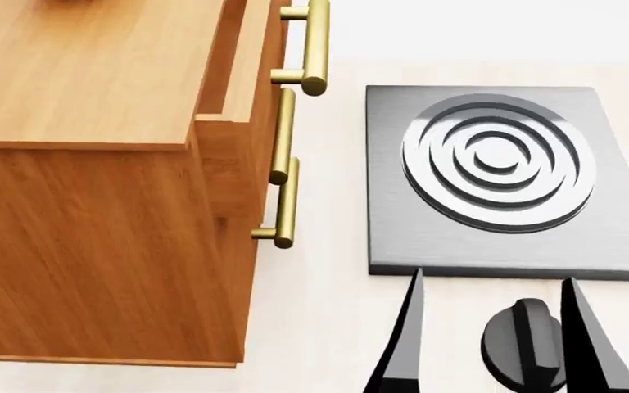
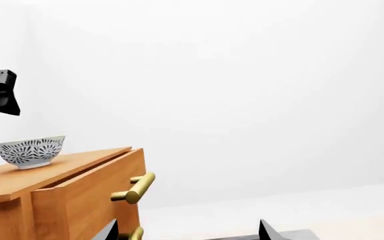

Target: Pick the akita bowl on the wooden cabinet and place it on the plate.

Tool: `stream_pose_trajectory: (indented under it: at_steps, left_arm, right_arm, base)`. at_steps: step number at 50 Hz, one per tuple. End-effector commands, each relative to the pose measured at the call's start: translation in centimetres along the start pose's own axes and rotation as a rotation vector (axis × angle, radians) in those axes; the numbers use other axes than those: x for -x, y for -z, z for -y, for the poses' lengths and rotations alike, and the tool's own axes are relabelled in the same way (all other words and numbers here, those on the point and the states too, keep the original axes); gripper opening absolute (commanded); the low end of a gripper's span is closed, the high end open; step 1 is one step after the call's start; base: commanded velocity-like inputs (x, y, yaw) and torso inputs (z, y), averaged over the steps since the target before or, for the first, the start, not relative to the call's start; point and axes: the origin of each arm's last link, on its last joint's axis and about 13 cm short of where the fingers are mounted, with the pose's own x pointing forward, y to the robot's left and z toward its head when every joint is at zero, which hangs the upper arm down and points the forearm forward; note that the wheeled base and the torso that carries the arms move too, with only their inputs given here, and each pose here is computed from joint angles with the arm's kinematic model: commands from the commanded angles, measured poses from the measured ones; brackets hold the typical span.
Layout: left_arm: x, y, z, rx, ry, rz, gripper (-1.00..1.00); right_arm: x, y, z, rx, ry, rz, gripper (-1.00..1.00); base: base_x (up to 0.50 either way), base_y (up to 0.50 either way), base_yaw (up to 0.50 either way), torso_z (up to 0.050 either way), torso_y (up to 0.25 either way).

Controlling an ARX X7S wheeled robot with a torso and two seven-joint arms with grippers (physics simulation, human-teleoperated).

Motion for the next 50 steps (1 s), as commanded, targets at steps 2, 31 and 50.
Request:
stream_pose_trajectory:
  at_steps: [2, 31, 50]
  left_arm:
    - [-0.1, 0.3, -0.1, -0.022, 0.002, -0.018, 1.00]
    - [-1.2, 2.2, -0.1, -0.060, 0.039, -0.132, 1.00]
    - [-2.7, 3.9, 0.0, -0.130, 0.024, -0.166, 1.00]
  right_arm:
    - [0.0, 0.0, 0.0, -0.001, -0.002, 0.001, 1.00]
    - [0.0, 0.2, 0.0, -0.002, -0.003, -0.002, 1.00]
    - [0.0, 0.5, 0.1, 0.002, 0.004, -0.014, 1.00]
  base:
    - [0.00, 0.00, 0.00, 0.000, 0.000]
    - [0.00, 0.00, 0.00, 0.000, -0.048]
    - [0.00, 0.00, 0.00, 0.000, -0.001]
